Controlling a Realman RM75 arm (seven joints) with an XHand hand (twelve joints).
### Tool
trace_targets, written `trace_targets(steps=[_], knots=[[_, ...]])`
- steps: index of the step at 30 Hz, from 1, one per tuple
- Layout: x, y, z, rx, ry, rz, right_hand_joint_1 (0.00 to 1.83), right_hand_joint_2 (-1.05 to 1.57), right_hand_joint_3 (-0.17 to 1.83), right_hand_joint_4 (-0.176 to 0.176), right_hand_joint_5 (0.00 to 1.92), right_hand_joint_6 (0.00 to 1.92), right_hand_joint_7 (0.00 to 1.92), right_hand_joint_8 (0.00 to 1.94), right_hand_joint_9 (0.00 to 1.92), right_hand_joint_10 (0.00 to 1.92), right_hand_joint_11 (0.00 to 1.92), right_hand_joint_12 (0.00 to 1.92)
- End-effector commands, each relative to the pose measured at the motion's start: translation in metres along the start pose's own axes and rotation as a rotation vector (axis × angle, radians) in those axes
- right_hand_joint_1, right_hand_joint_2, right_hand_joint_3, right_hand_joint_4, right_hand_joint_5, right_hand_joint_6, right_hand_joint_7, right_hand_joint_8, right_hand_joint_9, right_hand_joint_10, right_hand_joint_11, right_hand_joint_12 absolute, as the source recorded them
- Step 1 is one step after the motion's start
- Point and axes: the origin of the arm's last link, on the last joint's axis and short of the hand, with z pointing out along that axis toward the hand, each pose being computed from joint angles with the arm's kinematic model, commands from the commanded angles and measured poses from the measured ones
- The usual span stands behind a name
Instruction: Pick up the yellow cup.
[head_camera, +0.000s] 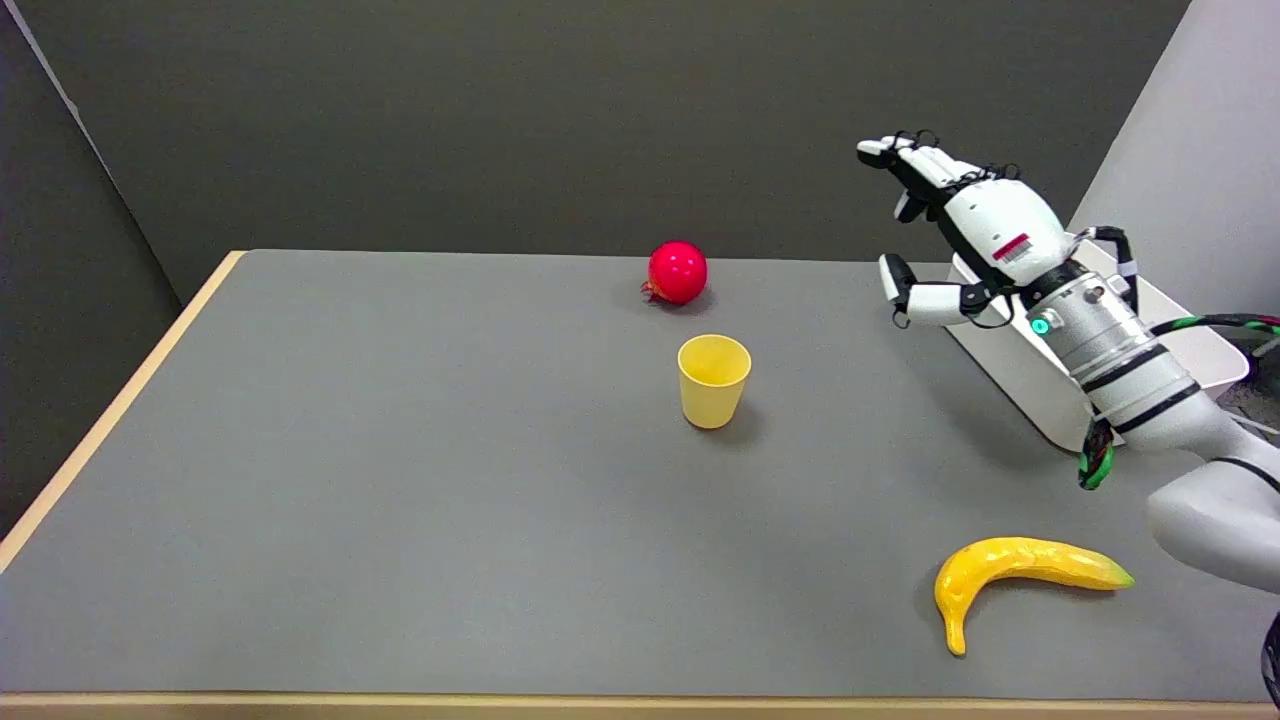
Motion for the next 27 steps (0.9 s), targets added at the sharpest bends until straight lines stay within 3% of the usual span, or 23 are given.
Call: trace_targets(steps=[1,17,22,27], knots=[[0.010,0.015,-0.018,-0.052,0.020,-0.027,0.92,0.73,1.05,0.079,0.12,0.36,0.17,0.26,0.54,1.11,0.47,1.65],[0.009,-0.012,-0.023,0.015,-0.005,-0.015,0.84,0.73,1.02,0.103,0.20,0.43,0.35,0.37,0.55,1.14,0.49,1.62],[0.000,-0.025,-0.028,-0.019,-0.078,0.067,0.85,0.74,1.01,0.103,0.21,0.44,0.37,0.39,0.55,1.14,0.49,1.62],[-0.010,-0.033,-0.036,-0.033,-0.146,-0.025,0.87,0.76,0.98,0.106,0.23,0.47,0.39,0.40,0.59,1.18,0.49,1.62]])
